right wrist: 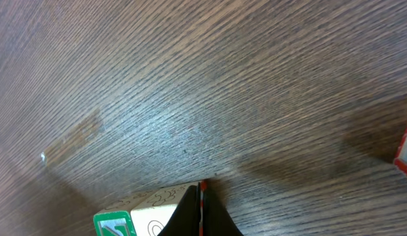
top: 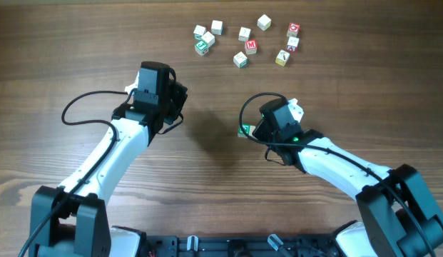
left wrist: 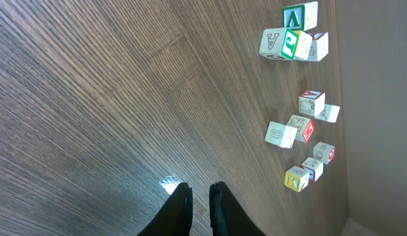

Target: Form a horizontal line

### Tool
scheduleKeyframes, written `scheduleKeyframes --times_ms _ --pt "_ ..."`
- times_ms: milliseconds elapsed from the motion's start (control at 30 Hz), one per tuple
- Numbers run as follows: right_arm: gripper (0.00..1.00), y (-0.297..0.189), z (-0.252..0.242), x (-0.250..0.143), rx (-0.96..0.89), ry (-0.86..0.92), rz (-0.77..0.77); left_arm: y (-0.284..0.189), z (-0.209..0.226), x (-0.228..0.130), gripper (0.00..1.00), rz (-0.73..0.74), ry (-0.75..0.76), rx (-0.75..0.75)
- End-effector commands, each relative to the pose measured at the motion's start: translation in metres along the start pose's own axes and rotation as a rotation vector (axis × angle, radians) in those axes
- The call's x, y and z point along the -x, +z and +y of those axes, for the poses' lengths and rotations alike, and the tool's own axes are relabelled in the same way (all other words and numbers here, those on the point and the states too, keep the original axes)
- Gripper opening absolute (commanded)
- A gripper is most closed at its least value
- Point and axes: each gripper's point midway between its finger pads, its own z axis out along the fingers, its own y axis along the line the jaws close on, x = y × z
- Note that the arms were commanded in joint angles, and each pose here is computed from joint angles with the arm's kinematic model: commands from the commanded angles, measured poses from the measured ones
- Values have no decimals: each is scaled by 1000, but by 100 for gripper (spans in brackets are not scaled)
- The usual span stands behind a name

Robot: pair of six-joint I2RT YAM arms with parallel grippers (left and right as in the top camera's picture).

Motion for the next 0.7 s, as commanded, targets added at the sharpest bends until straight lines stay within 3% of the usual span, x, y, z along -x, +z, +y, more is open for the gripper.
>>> scheduleKeyframes --times_ms 0,167,300,433,500,667 --pt "5 -3 2 10 -6 -9 -44 -4 -3 -2 14 7 -5 -15" --pt "4 -15 -5 26 -26 -23 -87 -4 -3 -2 15 7 -5 -14" --pt "4 -50 0 63 20 -34 -207 -4 -3 -3 15 7 -5 -14" --pt "7 -57 -34 87 -72 24 -244 -4 -2 -3 15 8 -5 -10" --pt "33 -55 -45 79 -81 53 -166 -4 -2 -3 15 8 -5 -10" --pt "62 -47 -54 69 -110 94 -111 -4 -2 -3 14 9 -5 -10"
